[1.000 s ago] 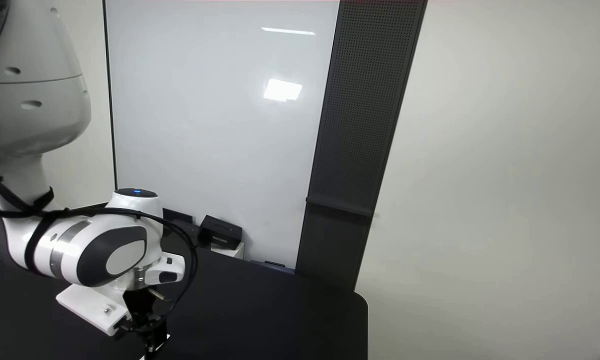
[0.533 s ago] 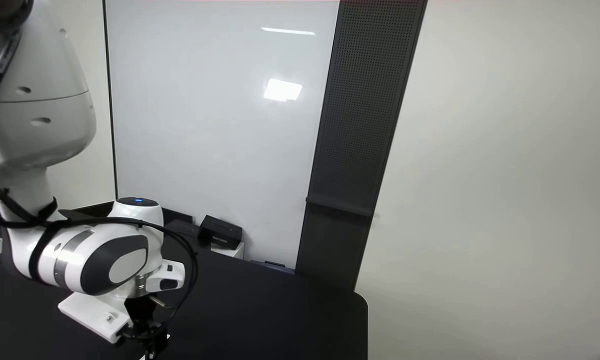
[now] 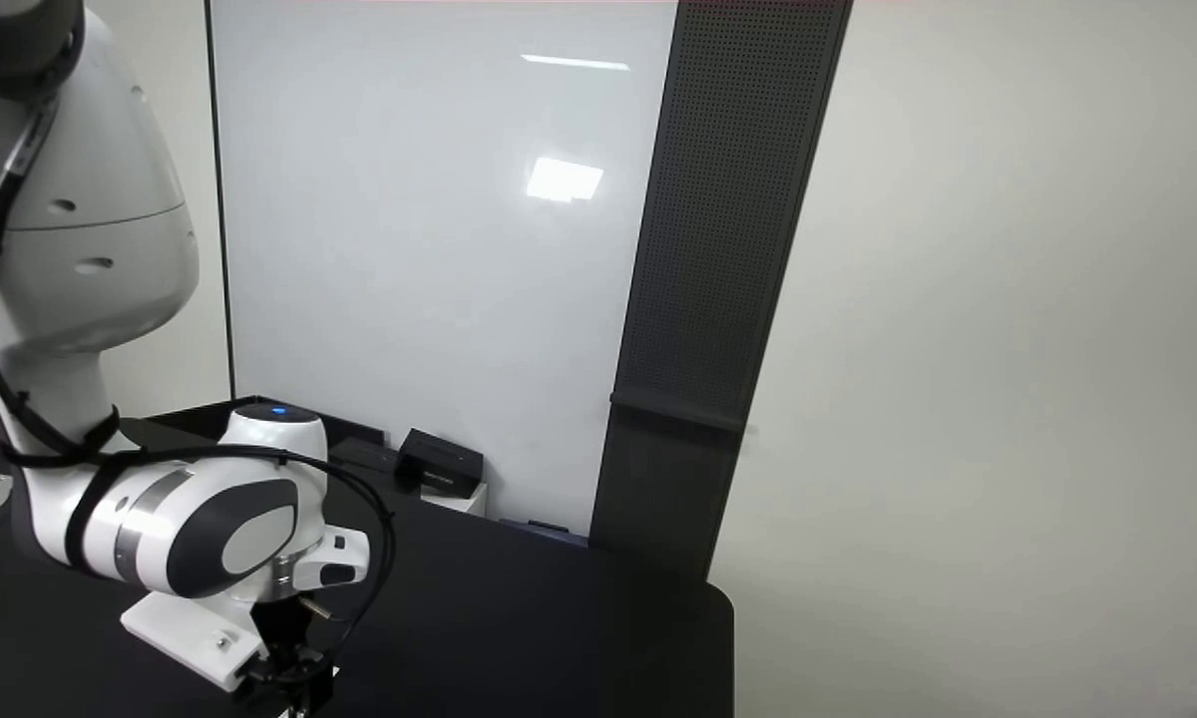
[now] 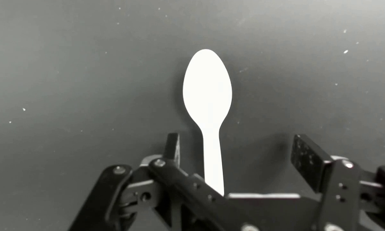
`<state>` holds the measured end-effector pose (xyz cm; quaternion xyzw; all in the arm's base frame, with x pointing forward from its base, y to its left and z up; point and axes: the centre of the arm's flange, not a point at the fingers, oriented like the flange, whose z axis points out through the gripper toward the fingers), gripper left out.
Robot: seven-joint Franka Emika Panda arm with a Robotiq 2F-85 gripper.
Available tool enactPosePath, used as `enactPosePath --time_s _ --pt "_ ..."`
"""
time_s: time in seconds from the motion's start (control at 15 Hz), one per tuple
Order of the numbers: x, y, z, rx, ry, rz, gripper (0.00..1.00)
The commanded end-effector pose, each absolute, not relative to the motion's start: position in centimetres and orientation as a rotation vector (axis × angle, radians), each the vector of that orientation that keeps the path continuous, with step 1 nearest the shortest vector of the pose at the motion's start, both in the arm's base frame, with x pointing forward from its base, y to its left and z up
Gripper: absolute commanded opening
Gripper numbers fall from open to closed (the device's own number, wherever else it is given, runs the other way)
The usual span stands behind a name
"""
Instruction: Put the spoon in the mug, put it back on the table, then put it in the mug again
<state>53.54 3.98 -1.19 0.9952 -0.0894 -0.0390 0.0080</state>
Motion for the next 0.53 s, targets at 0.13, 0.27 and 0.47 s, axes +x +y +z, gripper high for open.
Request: enactPosePath --time_s 0.13,0.27,0.47 --pt "54.56 4.44 -2.04 3.102 -0.273 -0.113 0.45" --pt "54.81 4.66 -1.93 3.101 -0.270 -0.109 0.32" --pt "55.13 4.61 -1.44 3.101 -0.280 -0.100 0.12"
